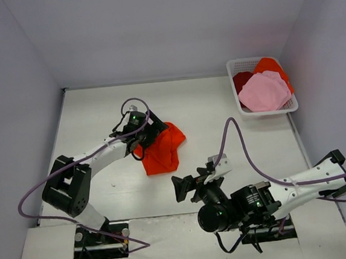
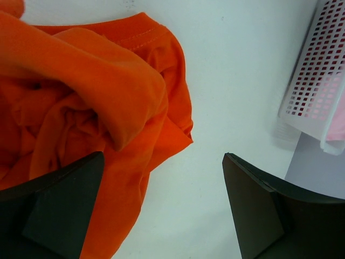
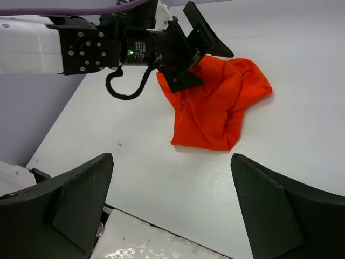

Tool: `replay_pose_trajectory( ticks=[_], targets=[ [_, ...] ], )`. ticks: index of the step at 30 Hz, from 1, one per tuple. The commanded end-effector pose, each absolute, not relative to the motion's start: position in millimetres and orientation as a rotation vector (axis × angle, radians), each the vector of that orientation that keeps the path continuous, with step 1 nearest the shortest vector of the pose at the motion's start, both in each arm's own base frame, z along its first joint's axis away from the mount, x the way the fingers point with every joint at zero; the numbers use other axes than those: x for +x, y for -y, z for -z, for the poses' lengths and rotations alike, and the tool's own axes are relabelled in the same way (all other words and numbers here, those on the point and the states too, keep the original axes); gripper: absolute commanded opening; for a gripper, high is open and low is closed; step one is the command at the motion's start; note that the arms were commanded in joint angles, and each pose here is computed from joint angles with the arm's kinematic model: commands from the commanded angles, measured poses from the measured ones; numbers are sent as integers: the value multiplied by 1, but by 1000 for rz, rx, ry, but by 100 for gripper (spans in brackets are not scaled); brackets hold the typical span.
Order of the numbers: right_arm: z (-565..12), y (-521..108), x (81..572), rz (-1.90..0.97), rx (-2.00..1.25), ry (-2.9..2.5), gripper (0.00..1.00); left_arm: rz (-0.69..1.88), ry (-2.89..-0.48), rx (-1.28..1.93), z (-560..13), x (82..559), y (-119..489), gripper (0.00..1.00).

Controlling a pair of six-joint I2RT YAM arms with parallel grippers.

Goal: Fold and stack the t-shirts
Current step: Fold the tshirt

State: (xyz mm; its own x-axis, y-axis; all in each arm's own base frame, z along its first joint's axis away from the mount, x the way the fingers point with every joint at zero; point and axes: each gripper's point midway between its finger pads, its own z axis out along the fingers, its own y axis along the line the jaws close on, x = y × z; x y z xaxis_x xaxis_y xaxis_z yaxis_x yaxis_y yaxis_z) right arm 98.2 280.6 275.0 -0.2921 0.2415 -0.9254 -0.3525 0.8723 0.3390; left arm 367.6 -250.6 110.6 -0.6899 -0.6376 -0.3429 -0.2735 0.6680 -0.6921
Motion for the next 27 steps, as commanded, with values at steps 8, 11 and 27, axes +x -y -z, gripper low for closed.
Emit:
replay_pose_trajectory(
  ticks=[8, 11, 27],
  targets=[
    [-306, -263, 136, -546, 66, -1753, 88, 687, -2153, -560, -199, 357, 210, 86],
    [-310, -262, 147, -491, 57, -1752, 88, 620, -2107, -525, -223, 351, 193, 86],
    [-252, -299, 253, -17, -160, -1914, 88, 340, -1984, -435, -258, 309, 120, 86]
  ],
)
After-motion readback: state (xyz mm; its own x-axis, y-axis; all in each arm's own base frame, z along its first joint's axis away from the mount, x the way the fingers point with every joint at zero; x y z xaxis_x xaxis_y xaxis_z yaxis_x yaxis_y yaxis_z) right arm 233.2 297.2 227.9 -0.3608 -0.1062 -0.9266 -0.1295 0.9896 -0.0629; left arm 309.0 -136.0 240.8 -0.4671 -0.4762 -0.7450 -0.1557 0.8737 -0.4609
